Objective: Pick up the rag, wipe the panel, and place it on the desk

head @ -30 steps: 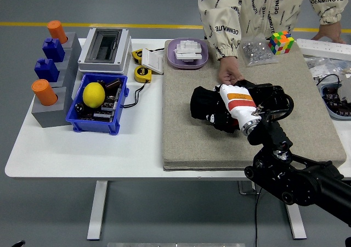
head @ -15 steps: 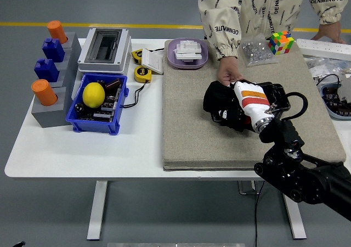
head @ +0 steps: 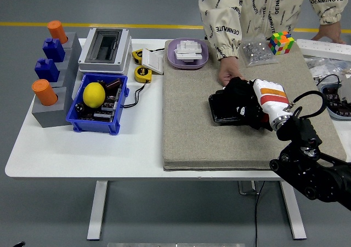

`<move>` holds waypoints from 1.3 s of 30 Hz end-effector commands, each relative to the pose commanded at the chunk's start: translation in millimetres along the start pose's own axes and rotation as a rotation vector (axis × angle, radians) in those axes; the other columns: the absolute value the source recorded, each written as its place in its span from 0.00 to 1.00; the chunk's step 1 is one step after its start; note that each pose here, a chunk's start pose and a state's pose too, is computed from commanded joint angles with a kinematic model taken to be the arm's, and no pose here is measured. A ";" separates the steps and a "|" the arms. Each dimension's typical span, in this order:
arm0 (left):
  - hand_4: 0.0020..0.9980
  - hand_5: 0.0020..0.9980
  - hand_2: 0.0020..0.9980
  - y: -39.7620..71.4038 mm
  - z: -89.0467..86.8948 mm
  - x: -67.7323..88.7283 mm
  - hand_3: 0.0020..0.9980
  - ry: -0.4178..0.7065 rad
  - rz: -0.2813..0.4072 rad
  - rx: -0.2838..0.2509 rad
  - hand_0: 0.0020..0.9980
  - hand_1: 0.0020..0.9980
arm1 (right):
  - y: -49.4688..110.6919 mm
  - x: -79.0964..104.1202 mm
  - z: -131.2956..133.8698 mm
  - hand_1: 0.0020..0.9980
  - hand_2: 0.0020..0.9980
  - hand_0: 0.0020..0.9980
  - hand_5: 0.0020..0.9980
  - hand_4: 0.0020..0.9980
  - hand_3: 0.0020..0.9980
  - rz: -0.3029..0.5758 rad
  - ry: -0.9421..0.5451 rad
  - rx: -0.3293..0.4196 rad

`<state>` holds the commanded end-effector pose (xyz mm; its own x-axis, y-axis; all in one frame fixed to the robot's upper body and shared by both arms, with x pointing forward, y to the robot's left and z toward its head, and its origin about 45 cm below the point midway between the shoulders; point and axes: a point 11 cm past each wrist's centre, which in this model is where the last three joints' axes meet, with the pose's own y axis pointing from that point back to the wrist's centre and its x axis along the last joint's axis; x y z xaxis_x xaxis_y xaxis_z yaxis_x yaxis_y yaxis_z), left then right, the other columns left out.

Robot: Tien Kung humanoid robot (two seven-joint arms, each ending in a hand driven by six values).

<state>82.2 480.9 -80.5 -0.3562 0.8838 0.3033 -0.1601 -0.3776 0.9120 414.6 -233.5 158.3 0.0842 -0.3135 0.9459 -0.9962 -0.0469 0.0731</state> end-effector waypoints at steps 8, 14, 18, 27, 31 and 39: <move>0.63 0.44 0.65 0.0 -0.9 -0.5 0.56 0.003 -0.001 0.001 0.61 0.64 | -2.2 13.5 29.8 0.43 0.45 0.30 0.12 0.91 0.49 0.019 0.036 -0.057; 0.63 0.44 0.65 -0.1 -2.4 -0.5 0.56 0.005 -0.002 0.004 0.61 0.64 | -1.1 23.1 53.2 0.43 0.45 0.30 0.12 0.91 0.48 0.034 0.056 -0.104; 0.63 0.44 0.65 -0.1 -3.5 -0.5 0.56 0.006 -0.002 0.005 0.61 0.64 | 1.2 27.3 67.9 0.43 0.45 0.30 0.12 0.91 0.49 0.039 0.067 -0.134; 0.63 0.44 0.65 -0.2 -6.9 0.6 0.56 0.004 0.000 0.011 0.61 0.64 | 6.8 32.9 92.3 0.43 0.45 0.30 0.12 0.91 0.49 0.044 0.086 -0.184; 0.63 0.44 0.65 -0.2 -7.6 0.6 0.56 0.002 -0.001 0.012 0.61 0.64 | 8.6 34.4 98.3 0.43 0.45 0.30 0.12 0.91 0.48 0.045 0.092 -0.195; 0.63 0.44 0.65 -0.2 -8.1 0.7 0.56 0.000 -0.001 0.013 0.61 0.64 | 10.2 39.2 106.8 0.43 0.45 0.30 0.12 0.91 0.49 0.052 0.099 -0.213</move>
<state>74.5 479.4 -82.7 -0.3566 0.8839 0.3025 -0.1487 -0.3733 0.9157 410.0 -347.5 162.3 0.0402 -0.2151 0.9758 -0.9822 0.1709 0.0781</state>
